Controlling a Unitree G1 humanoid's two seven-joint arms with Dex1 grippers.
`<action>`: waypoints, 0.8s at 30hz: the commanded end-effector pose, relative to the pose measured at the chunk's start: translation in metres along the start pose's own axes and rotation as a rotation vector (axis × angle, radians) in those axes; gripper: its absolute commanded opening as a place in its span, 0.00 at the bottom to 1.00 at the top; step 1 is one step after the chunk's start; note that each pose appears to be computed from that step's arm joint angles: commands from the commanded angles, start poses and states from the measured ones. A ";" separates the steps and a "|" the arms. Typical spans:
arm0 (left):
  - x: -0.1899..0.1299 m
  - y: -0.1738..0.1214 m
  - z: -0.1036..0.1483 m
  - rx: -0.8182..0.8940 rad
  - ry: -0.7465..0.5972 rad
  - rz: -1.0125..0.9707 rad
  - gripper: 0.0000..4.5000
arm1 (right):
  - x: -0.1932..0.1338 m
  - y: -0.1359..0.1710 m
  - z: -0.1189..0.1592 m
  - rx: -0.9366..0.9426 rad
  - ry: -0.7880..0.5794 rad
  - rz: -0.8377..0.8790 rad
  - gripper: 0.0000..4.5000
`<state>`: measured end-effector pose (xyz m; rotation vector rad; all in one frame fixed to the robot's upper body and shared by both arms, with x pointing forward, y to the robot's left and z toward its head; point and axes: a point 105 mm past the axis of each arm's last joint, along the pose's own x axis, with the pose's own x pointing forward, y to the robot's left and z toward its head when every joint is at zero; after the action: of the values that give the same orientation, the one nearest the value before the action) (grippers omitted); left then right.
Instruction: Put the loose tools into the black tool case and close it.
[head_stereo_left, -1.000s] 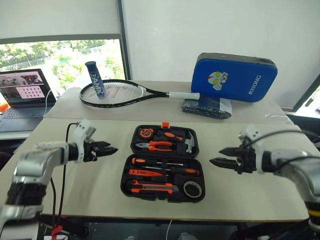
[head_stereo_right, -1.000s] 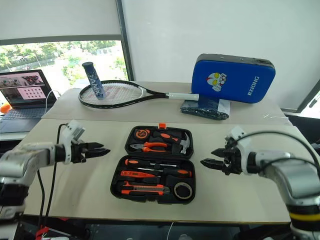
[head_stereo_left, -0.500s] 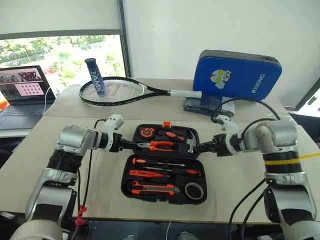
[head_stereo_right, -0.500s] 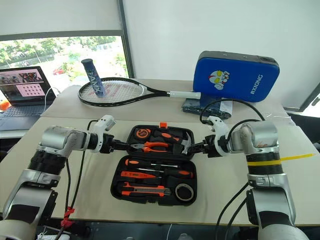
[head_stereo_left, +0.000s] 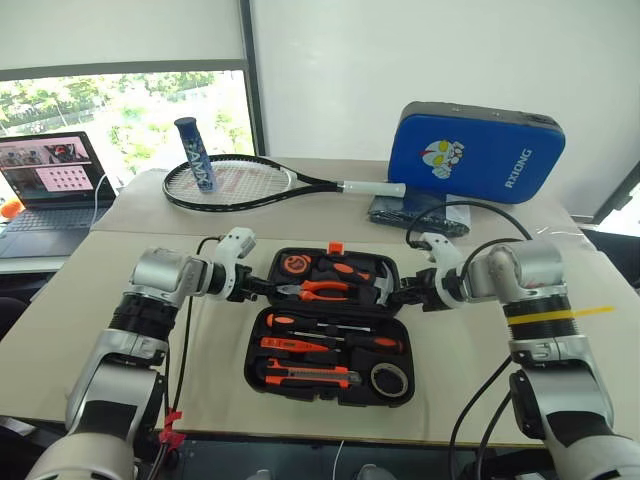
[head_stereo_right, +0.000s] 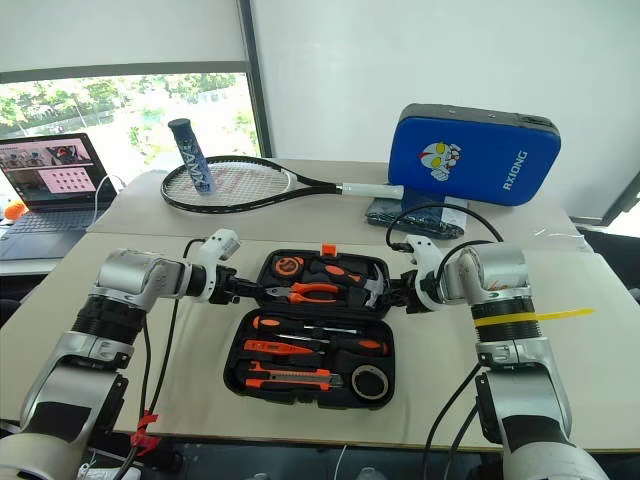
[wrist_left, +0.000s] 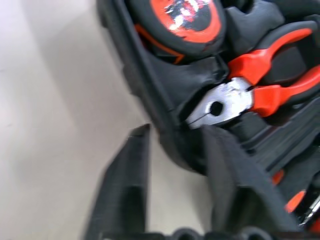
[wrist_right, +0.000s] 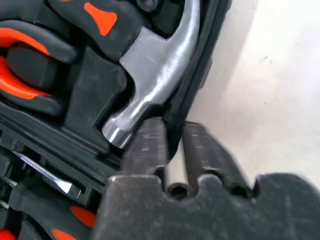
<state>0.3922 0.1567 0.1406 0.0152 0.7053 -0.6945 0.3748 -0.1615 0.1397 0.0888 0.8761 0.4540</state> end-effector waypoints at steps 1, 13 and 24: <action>0.003 0.007 0.000 0.002 -0.003 0.038 0.01 | -0.002 -0.006 0.004 -0.017 -0.007 -0.040 0.00; -0.017 0.003 0.012 0.060 -0.296 -0.058 0.01 | -0.033 0.009 0.027 -0.247 -0.416 0.144 0.00; -0.050 -0.009 -0.002 0.332 -0.716 -0.059 0.01 | -0.054 0.024 -0.016 -0.728 -0.843 0.202 0.00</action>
<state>0.3623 0.1740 0.1401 -0.0320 0.0938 -0.8116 0.3354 -0.1725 0.1418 -0.1528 0.0630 0.7551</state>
